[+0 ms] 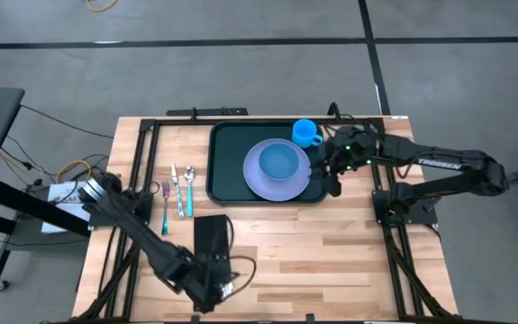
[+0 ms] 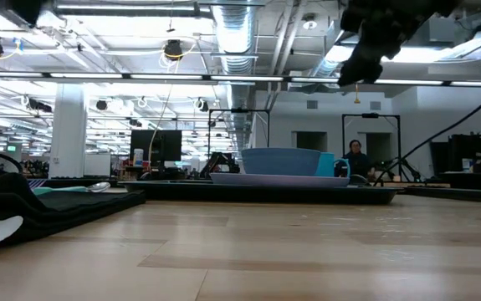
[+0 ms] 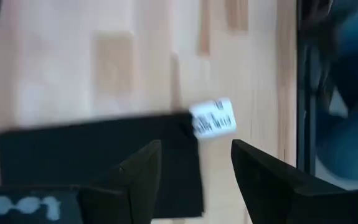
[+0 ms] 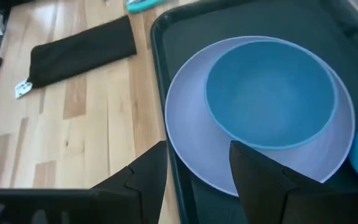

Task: Set up tray
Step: Put the black napkin on top of the black tray to the left of the purple plate

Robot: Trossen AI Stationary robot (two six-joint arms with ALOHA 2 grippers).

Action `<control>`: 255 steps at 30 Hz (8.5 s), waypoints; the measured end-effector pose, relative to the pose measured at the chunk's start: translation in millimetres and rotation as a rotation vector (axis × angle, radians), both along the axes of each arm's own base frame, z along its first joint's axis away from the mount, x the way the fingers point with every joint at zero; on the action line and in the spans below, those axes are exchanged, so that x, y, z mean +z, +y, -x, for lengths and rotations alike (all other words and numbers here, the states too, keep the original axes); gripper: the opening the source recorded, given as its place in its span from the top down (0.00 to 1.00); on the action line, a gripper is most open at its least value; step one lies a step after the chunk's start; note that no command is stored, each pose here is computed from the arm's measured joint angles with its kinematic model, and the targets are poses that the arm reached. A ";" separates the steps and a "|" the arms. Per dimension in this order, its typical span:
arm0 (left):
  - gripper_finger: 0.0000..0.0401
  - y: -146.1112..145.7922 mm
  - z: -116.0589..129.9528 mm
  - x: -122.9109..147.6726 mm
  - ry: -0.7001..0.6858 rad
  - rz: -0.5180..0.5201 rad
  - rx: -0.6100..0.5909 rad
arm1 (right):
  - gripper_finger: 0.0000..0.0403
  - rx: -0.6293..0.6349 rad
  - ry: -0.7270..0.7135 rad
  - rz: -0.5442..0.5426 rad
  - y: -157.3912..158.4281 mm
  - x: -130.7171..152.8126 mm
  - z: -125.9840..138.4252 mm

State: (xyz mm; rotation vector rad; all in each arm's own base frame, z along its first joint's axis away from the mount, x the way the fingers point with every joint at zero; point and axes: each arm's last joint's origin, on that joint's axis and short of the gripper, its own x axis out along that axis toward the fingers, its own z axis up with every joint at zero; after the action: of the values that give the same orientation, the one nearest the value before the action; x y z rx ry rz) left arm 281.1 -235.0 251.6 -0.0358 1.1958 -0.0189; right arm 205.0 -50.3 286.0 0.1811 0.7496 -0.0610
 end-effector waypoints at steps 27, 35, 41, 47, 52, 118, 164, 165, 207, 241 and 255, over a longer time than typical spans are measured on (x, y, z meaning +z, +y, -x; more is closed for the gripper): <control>0.54 -25.8 -5.3 -85.6 0.188 -0.098 0.124 | 0.59 0.138 -0.022 -0.013 32.7 0.2 -10.7; 0.54 -30.4 -8.1 -102.9 0.217 -0.097 0.109 | 0.59 0.132 -0.019 0.010 40.8 1.2 -9.8; 0.54 -30.2 -8.2 -105.2 0.223 -0.106 0.108 | 0.59 0.147 -0.021 0.006 45.2 1.3 -10.0; 0.54 -30.5 -8.1 -105.1 0.218 -0.108 0.108 | 0.59 0.150 -0.019 0.023 49.3 1.2 -10.1; 0.54 -28.4 -9.8 -104.9 0.188 -0.138 0.117 | 0.59 0.153 -0.018 0.037 52.8 1.2 -10.2; 1.00 -9.2 -15.1 -9.3 0.365 -0.332 0.161 | 0.59 0.157 -0.013 0.037 53.2 0.6 -10.0; 1.00 214.4 18.8 123.7 0.082 -0.670 0.247 | 0.59 0.160 0.008 0.043 52.8 -0.6 -8.1; 1.00 225.2 18.4 120.6 0.094 -0.686 0.258 | 0.59 0.159 0.008 0.043 52.8 -0.6 -8.1; 1.00 461.0 3.2 44.8 0.007 -0.670 0.535 | 0.59 0.070 0.007 0.030 48.6 -0.3 -8.8; 1.00 417.2 4.5 -49.8 -0.055 -0.202 0.403 | 0.59 0.059 0.012 0.031 46.1 -0.9 -8.9; 1.00 390.7 -4.7 -52.7 -0.012 -0.145 0.336 | 0.59 0.059 0.009 0.030 46.1 -0.7 -9.1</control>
State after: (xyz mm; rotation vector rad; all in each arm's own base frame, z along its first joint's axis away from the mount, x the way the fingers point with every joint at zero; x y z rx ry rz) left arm 285.8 155.7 198.9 -0.1083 1.1642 0.3623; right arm 214.0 -4.2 285.3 0.1300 0.7625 -0.0175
